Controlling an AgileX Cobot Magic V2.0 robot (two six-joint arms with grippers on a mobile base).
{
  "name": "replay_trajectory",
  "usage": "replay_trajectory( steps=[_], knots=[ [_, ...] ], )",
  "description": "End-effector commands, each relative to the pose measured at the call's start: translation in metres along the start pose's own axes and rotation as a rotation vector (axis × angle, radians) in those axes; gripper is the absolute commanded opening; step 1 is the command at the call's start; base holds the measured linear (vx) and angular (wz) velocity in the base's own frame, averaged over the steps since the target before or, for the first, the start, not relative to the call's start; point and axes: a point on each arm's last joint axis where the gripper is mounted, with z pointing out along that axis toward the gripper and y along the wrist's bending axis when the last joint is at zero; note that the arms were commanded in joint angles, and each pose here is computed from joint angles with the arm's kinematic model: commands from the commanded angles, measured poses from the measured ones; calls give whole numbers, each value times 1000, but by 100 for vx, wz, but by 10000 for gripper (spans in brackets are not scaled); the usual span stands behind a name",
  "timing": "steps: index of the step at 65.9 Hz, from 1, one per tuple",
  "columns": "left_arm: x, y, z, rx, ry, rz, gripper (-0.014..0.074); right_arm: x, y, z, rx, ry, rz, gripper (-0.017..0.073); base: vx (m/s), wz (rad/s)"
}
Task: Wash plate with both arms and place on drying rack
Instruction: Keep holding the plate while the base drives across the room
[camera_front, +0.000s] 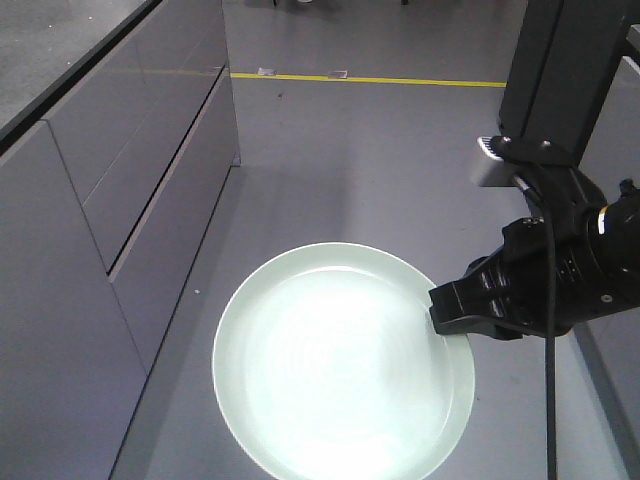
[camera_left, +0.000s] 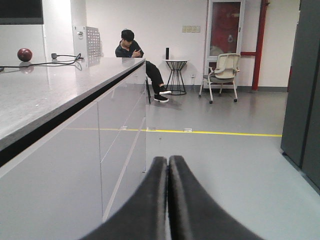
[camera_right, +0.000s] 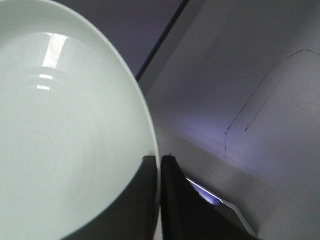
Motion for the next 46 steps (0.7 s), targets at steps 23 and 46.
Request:
replay_trajectory(
  steps=[23,46],
  knots=[
    [-17,-1,-2,10,-116,-9,-7,-6,8,-14,-22,-86,-11,-9,25,-6],
    [-17,-1,-2,10,-116,-9,-7,-6,8,-14,-22,-85,-11,-9,23,-6]
  ],
)
